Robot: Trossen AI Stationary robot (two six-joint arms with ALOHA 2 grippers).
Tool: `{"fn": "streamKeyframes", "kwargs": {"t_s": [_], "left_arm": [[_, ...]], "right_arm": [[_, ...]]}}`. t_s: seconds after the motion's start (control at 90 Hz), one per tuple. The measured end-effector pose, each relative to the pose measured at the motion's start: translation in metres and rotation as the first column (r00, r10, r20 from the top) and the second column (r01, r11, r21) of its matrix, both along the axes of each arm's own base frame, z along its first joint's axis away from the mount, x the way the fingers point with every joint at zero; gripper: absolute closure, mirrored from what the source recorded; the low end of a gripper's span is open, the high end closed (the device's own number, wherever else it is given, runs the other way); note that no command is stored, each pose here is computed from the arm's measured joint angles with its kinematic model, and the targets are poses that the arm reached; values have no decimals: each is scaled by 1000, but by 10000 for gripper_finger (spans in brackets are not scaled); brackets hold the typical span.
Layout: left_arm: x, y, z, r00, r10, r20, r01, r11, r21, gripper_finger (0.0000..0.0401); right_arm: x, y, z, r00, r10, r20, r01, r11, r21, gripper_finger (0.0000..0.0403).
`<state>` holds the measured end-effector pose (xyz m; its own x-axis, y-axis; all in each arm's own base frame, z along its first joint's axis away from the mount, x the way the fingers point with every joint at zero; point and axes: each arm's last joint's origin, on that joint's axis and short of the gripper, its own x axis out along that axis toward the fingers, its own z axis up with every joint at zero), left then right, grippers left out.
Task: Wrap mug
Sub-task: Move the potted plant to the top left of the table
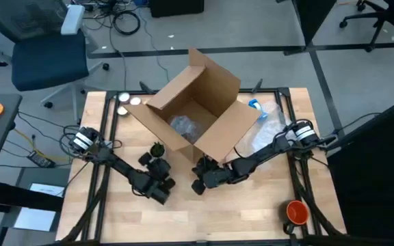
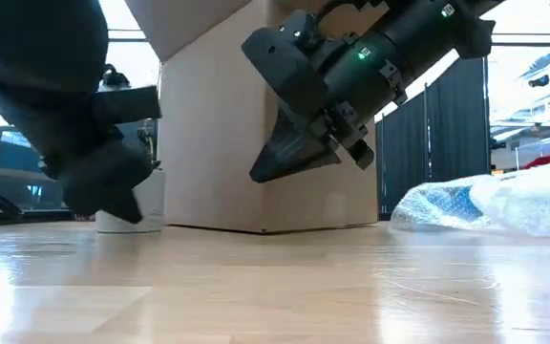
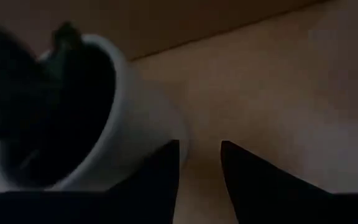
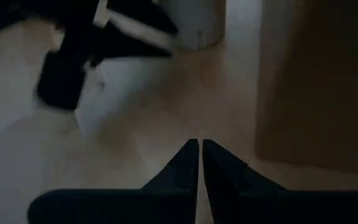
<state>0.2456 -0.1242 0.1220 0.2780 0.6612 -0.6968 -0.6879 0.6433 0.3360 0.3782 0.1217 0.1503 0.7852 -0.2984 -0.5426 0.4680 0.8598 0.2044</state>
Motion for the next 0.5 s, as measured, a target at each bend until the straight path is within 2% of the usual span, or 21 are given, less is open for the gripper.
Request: {"fn": "streamKeyframes", "kwargs": {"t_s": [0.156,0.367,0.5], "left_arm": [[-12,1,1,995,38,-95,-38,999,5,296],[-22,-8,2,992,39,-123,-41,999,-12,296],[-29,-15,2,990,38,-134,-40,999,-17,296]], "right_arm": [[0,0,0,1000,20,-8,-21,1000,-18,403],[3,0,2,993,115,-18,-116,992,-50,403],[7,-5,5,992,124,4,-123,990,-68,403]]}}
